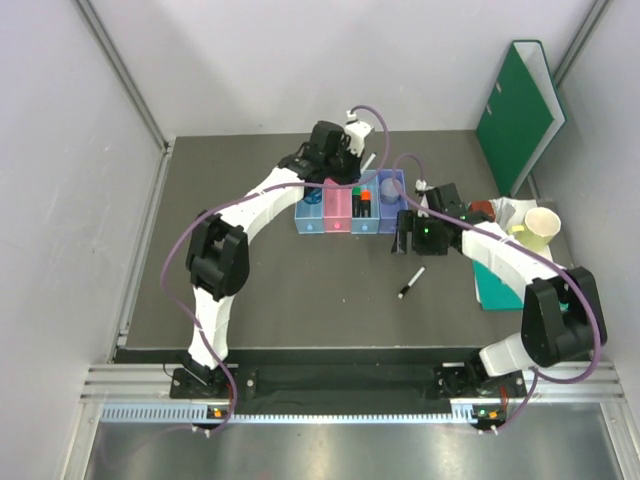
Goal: Sort the stationery into containers
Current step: Place the pen in the storage box.
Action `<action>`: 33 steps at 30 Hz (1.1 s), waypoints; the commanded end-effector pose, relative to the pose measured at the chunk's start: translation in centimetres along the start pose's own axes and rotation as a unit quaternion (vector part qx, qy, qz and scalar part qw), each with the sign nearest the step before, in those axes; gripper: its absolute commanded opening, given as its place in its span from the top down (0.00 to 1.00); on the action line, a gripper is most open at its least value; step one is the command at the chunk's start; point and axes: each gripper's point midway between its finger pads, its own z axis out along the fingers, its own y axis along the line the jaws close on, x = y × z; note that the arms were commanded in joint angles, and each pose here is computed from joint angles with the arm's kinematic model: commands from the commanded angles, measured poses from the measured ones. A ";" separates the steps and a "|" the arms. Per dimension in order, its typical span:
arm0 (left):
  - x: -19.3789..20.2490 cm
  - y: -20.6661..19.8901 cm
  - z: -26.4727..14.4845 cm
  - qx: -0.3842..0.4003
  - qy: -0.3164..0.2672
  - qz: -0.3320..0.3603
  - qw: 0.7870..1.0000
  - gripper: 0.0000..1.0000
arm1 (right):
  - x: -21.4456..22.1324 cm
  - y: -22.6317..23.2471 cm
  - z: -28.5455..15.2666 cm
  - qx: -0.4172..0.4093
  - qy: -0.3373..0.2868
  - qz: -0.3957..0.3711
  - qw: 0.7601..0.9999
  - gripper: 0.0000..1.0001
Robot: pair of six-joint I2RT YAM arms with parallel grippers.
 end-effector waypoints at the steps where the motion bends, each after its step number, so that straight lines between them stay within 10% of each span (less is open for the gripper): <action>1: -1.1 0.4 -0.7 -0.034 -0.015 -0.019 0.999 0.99 | 1.8 1.8 -0.9 -0.050 0.007 0.042 0.998 0.21; 28: 7.6 5.5 0.0 -0.126 0.072 -0.069 0.987 0.97 | 7.9 -0.8 2.5 0.026 0.116 0.060 0.991 0.32; 33: 8.5 5.8 0.0 -0.126 0.081 -0.074 0.986 0.69 | 7.7 -0.5 2.9 0.042 0.119 0.044 0.991 0.53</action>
